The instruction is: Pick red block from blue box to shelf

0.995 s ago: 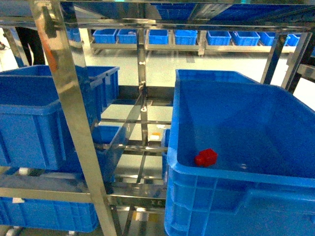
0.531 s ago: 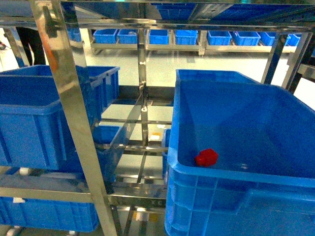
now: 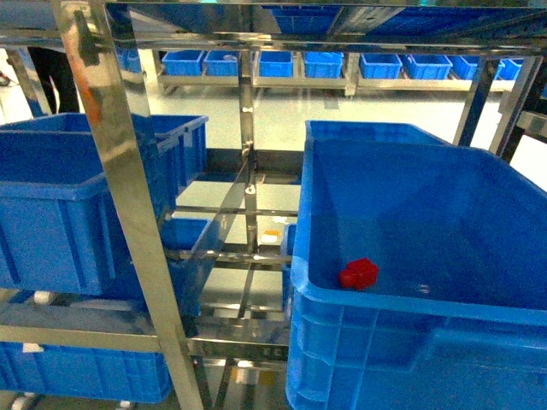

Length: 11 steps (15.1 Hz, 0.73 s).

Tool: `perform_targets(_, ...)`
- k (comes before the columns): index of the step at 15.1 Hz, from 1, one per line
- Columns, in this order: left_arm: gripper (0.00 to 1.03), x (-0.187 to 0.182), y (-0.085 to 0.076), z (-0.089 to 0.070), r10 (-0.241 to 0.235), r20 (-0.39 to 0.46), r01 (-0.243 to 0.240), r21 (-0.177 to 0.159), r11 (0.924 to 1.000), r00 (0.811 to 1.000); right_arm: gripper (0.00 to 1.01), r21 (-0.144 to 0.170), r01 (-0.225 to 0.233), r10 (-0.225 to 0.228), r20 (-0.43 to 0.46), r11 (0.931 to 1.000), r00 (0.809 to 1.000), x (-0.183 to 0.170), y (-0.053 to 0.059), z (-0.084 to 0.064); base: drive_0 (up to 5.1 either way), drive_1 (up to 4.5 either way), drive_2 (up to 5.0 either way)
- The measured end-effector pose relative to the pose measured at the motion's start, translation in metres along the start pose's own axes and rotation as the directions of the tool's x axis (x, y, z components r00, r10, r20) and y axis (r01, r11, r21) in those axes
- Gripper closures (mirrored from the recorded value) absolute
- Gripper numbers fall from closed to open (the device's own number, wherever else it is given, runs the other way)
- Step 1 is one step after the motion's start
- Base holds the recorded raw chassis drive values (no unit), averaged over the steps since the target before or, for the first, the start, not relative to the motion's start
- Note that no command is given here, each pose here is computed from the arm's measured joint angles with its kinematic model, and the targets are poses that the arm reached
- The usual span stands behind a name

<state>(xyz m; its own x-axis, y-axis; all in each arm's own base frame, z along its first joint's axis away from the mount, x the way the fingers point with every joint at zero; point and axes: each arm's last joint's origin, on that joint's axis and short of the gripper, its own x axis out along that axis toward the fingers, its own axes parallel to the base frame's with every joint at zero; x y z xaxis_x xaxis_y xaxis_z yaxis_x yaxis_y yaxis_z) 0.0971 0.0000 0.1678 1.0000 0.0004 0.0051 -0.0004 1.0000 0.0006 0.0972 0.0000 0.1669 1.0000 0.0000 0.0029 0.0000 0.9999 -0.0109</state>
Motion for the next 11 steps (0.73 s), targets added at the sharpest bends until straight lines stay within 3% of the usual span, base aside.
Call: perform_targets(11,0.05,0.0000,0.0000,0.0000,0.000,0.000,0.000,0.000,1.0000,1.000,0.03,0.000,0.000,0.000,0.000,1.0000,1.000,0.0000,0.0000,0.0000,0.0,0.00,0.0)
